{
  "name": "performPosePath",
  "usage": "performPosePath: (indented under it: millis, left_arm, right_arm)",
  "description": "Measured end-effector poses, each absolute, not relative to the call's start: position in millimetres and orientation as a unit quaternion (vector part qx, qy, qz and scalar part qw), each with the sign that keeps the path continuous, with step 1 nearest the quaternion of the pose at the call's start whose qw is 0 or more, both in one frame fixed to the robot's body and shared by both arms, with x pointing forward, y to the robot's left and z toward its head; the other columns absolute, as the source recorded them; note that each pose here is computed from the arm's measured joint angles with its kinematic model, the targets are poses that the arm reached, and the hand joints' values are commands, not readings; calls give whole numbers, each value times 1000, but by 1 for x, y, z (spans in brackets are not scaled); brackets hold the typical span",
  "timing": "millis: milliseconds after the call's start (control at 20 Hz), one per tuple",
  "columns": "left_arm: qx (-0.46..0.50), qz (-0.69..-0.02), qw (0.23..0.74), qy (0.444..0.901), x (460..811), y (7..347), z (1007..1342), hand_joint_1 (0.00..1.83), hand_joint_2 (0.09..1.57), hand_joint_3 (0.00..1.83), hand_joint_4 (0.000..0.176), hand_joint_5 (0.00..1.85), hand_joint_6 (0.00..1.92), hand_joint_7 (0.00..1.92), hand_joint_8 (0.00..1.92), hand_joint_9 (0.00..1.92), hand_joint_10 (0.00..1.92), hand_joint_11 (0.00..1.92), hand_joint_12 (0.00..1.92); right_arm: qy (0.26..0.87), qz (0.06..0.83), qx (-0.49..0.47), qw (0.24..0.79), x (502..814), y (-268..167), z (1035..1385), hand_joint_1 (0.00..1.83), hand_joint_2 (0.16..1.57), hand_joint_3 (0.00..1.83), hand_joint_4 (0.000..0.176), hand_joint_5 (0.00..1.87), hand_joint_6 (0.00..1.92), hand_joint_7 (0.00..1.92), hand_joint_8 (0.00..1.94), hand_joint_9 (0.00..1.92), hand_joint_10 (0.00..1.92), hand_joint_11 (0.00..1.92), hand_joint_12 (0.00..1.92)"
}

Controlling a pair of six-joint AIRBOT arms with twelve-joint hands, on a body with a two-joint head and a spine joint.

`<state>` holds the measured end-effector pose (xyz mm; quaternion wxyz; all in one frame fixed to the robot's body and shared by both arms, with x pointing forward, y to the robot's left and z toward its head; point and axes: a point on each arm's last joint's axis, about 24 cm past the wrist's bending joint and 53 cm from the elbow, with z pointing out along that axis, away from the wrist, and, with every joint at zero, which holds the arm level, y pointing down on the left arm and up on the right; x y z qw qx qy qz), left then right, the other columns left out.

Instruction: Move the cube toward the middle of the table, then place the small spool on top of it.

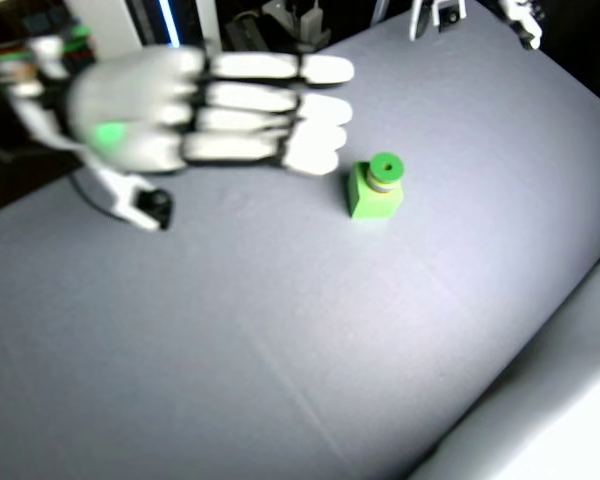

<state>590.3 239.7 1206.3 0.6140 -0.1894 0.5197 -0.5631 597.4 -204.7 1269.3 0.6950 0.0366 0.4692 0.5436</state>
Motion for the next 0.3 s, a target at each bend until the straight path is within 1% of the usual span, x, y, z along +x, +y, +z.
performPosePath:
  millis: [50,100,150,200,250,300]
  left_arm:
    - [-177,-576,616,507,592,233,1216,119,1272,16,71,172,16,22,1,67,1,0,171]
    - [-167,-584,620,496,592,228,1226,217,1196,0,139,325,33,18,0,13,0,0,33]
    - [-156,-587,627,487,592,224,1234,172,1247,19,108,336,26,3,0,2,0,0,6]
    - [-138,-596,636,470,590,217,1250,211,1303,16,126,372,16,0,0,0,0,0,0]
    - [-117,-601,642,462,587,211,1262,100,1369,33,166,286,11,0,0,0,0,0,0]
    - [-98,-606,647,452,584,207,1273,91,1422,20,174,270,6,42,3,30,5,0,0]
  right_arm:
    - [462,539,43,703,591,-215,1271,236,1310,0,8,249,2,557,6,642,16,221,829]
    - [460,540,47,704,588,-217,1273,287,1373,14,23,278,7,591,9,707,27,267,850]
    - [455,541,46,706,586,-218,1276,325,1414,6,42,529,38,539,1,630,5,166,842]
    - [450,547,35,705,581,-215,1279,418,1414,0,25,517,12,492,1,536,0,32,829]
    - [453,551,24,700,577,-208,1279,642,1289,0,50,590,10,526,4,528,2,51,880]
    - [449,554,1,701,569,-196,1285,773,1213,0,46,575,4,435,0,386,0,9,669]
